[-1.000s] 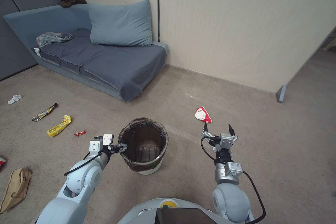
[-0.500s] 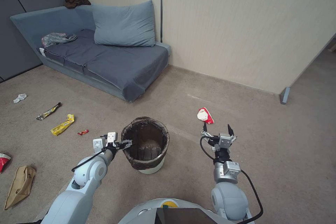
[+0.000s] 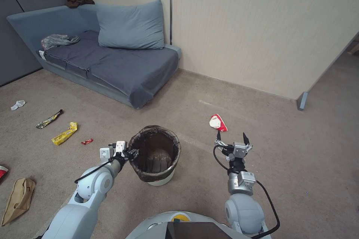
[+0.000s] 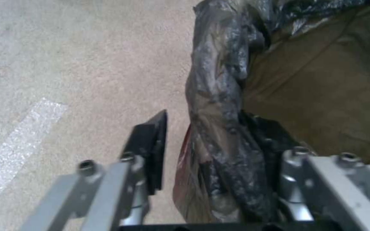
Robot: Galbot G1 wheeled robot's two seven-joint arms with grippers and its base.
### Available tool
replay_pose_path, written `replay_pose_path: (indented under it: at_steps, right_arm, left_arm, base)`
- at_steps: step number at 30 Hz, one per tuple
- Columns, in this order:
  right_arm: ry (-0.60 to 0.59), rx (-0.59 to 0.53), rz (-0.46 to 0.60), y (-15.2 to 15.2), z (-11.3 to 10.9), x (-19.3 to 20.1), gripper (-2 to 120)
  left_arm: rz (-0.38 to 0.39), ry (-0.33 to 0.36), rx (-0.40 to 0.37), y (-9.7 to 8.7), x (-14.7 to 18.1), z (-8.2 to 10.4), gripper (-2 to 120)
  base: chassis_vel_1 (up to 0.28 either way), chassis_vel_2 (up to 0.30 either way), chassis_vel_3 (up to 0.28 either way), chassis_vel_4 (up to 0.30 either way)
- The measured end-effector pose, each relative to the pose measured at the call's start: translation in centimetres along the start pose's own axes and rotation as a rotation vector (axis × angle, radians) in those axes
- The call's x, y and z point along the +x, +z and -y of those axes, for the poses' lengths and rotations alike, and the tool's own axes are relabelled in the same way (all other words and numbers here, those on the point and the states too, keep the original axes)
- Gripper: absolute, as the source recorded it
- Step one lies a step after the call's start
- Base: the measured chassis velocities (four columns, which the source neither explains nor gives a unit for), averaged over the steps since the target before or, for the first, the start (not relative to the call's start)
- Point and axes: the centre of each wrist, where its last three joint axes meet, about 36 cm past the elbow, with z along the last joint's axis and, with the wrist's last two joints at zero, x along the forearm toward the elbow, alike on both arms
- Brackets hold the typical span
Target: Pick up the trash bin, then pick up the garbage from the floor and place it into the trash bin.
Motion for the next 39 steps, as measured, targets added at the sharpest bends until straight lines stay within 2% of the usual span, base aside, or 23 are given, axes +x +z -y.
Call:
replay_pose_path:
  at_steps: [1,2,3,6,9,15,22,25,26,30,37,39]
  right_arm:
    - [-0.001,0.001,0.000,0.0,-0.1,-0.1,100]
    - [-0.001,0.001,0.000,0.0,-0.1,-0.1,100]
    - [-0.001,0.002,-0.001,0.1,-0.1,-0.1,100]
    - [0.004,0.006,-0.002,0.1,0.0,-0.1,100]
    - [0.004,0.005,-0.002,0.1,0.0,-0.1,100]
    - [0.005,0.007,-0.003,0.2,0.0,-0.2,100]
    - [0.007,0.011,-0.006,0.2,0.0,-0.2,100]
    - [0.009,0.010,-0.005,0.1,0.1,-0.3,100]
    - [0.009,0.010,-0.005,0.1,0.1,-0.3,100]
    - [0.011,0.009,-0.005,-0.1,0.1,-0.3,100]
    - [0.011,0.008,-0.002,-0.2,0.2,-0.3,100]
    - [0.011,0.007,0.000,-0.2,0.2,-0.3,100]
  left_arm:
    - [0.007,0.001,-0.005,-0.2,0.2,0.0,30]
    - [0.007,0.001,-0.005,-0.2,0.2,0.0,30]
    - [0.014,0.011,-0.012,-0.4,0.5,0.0,20]
    - [0.025,0.009,-0.026,-0.7,1.2,-0.1,3]
    - [0.035,0.010,-0.041,-1.0,1.7,-0.1,0]
    - [0.091,0.025,-0.056,-2.3,3.3,0.2,0]
    - [0.169,0.068,-0.066,-4.0,5.7,1.6,0]
    - [0.252,0.088,-0.087,-5.5,8.4,2.9,0]
    - [0.252,0.088,-0.087,-5.5,8.4,2.9,0]
    - [0.365,0.099,-0.123,-7.2,12.7,4.4,0]
    - [0.450,0.106,-0.154,-7.6,16.5,5.9,0]
    - [0.451,0.099,-0.154,-7.6,16.6,5.9,0]
  base:
    - [0.000,0.000,0.000,0.000]
    - [0.000,0.000,0.000,0.000]
    - [0.000,0.000,0.000,0.000]
    - [0.000,0.000,0.000,0.000]
    - [0.000,0.000,0.000,0.000]
    - [0.000,0.000,0.000,0.000]
    - [0.000,0.000,0.000,0.000]
    - [0.000,0.000,0.000,0.000]
    - [0.000,0.000,0.000,0.000]
    - [0.000,0.000,0.000,0.000]
    - [0.000,0.000,0.000,0.000]
    - [0.000,0.000,0.000,0.000]
